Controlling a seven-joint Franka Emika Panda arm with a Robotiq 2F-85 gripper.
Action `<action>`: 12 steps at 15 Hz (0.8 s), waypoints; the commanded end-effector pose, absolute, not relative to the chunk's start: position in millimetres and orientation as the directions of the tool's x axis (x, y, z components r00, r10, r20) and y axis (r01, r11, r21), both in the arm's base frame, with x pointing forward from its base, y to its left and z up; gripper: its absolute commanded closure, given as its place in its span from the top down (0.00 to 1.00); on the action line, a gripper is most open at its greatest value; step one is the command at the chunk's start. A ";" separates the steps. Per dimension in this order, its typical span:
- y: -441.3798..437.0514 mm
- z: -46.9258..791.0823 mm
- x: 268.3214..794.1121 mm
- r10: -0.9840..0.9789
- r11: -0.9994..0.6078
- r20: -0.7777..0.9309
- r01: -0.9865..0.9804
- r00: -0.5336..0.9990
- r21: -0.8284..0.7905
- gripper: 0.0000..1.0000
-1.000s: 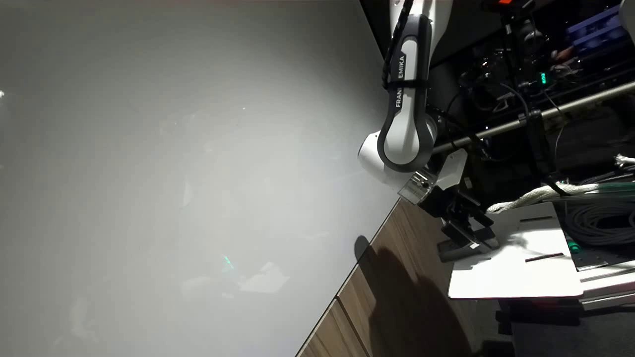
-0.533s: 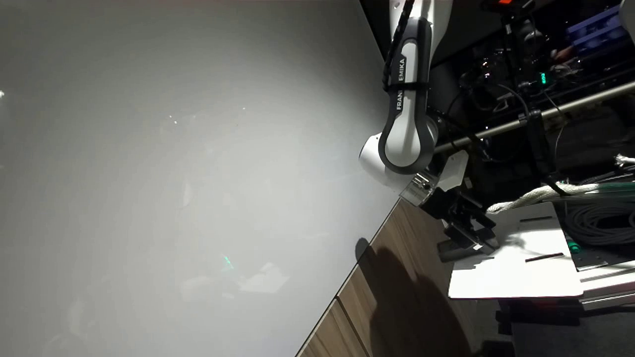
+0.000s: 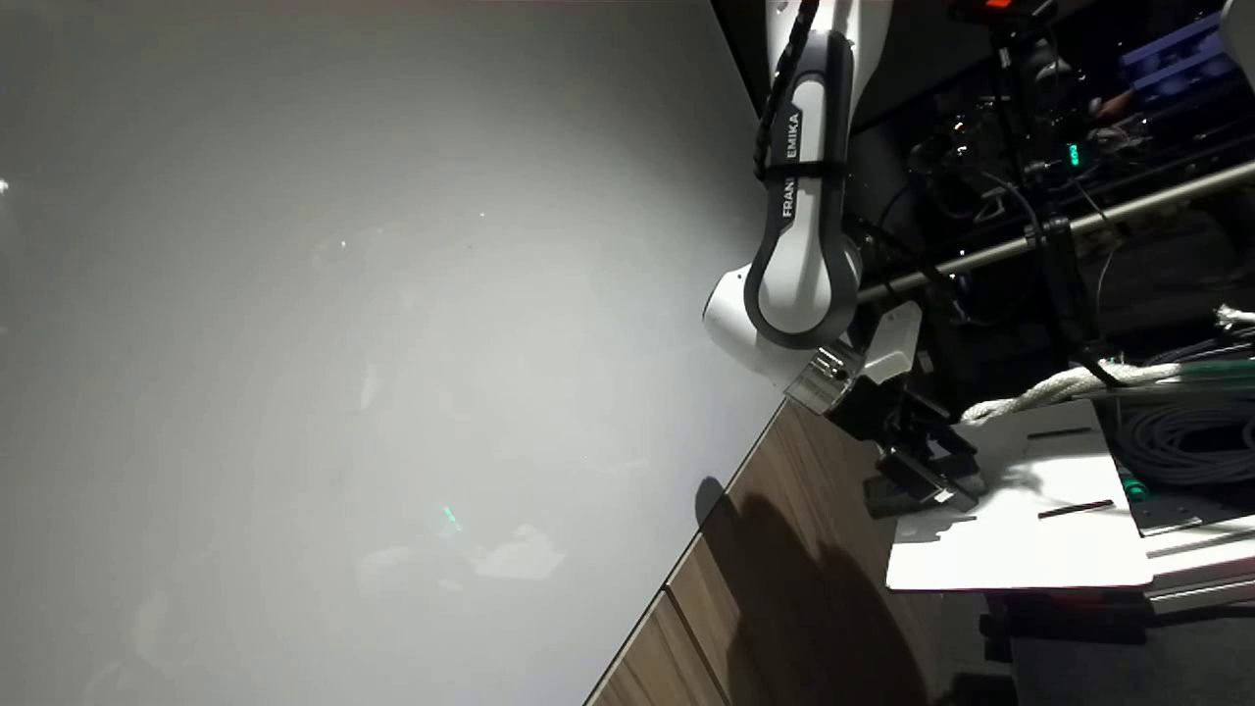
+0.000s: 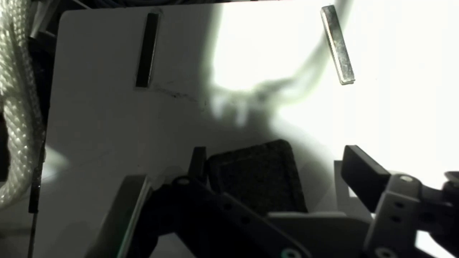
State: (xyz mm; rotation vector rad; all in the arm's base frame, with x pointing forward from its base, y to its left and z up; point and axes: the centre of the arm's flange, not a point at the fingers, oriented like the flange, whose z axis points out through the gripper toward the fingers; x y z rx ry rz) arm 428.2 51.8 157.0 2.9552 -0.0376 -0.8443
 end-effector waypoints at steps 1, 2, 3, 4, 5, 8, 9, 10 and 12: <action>56.9 157.3 429.2 -0.032 -0.999 -0.539 -0.003 0.842 0.054 0.96; 57.3 157.1 429.0 -0.031 -0.999 -0.539 -0.003 0.842 0.054 0.96; 57.5 156.7 429.1 -0.031 -0.999 -0.540 -0.003 0.841 0.053 0.96; 58.5 156.0 428.5 -0.030 -0.999 -0.541 -0.003 0.841 0.052 0.96; 61.1 155.7 428.0 -0.029 -0.999 -0.541 -0.001 0.840 0.051 0.96; 67.1 155.3 426.2 -0.021 -0.999 -0.542 0.008 0.840 0.051 0.96; 67.9 155.0 425.1 -0.019 -0.999 -0.542 0.010 0.840 0.052 0.96; 67.4 154.4 424.1 -0.020 -0.998 -0.542 0.012 0.840 0.054 0.96; 64.2 153.8 421.9 -0.024 -0.998 -0.542 0.012 0.840 0.064 0.97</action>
